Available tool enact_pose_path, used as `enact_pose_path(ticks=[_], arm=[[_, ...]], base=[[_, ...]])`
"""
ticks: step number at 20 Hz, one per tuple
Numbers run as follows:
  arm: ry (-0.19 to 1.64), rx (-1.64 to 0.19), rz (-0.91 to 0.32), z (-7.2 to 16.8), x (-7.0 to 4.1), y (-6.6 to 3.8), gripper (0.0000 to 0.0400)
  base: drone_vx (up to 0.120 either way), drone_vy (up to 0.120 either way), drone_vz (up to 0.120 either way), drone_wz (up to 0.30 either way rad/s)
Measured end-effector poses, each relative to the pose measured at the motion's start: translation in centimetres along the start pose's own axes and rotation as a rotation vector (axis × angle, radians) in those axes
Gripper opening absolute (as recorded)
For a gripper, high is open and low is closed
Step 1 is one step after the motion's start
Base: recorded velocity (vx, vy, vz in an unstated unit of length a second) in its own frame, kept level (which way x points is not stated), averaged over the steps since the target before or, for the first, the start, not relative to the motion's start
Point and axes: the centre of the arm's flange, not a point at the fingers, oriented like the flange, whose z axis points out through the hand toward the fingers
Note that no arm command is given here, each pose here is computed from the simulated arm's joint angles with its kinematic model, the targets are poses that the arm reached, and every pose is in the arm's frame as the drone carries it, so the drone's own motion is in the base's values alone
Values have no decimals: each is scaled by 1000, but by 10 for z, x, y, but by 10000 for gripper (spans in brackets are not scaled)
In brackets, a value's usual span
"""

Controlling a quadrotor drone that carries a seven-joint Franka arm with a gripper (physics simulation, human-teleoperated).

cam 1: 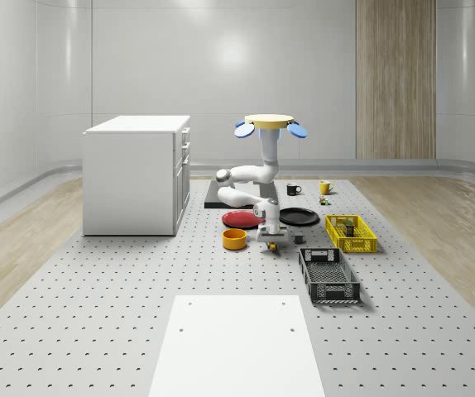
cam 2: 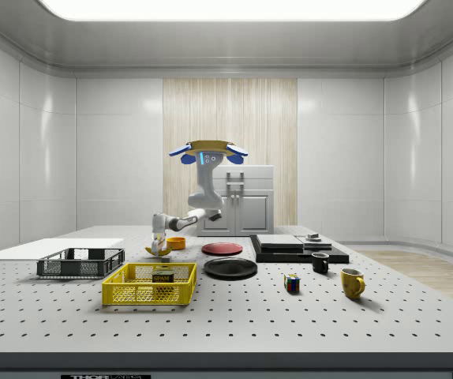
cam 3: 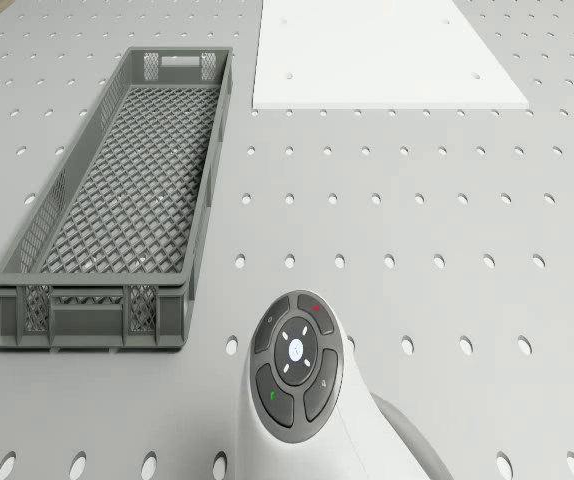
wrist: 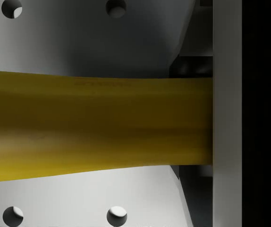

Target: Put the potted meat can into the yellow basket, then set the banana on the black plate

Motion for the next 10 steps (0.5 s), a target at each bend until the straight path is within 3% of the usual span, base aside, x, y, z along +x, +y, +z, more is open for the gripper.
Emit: enact_pose_path(ticks=[3, 10], arm=[[1, -1, -1, -9, 0, 0, 190], [3, -1, 13, -32, 0, 0, 193]], base=[[0, 0, 0, 0], [0, 0, 114, 0]])
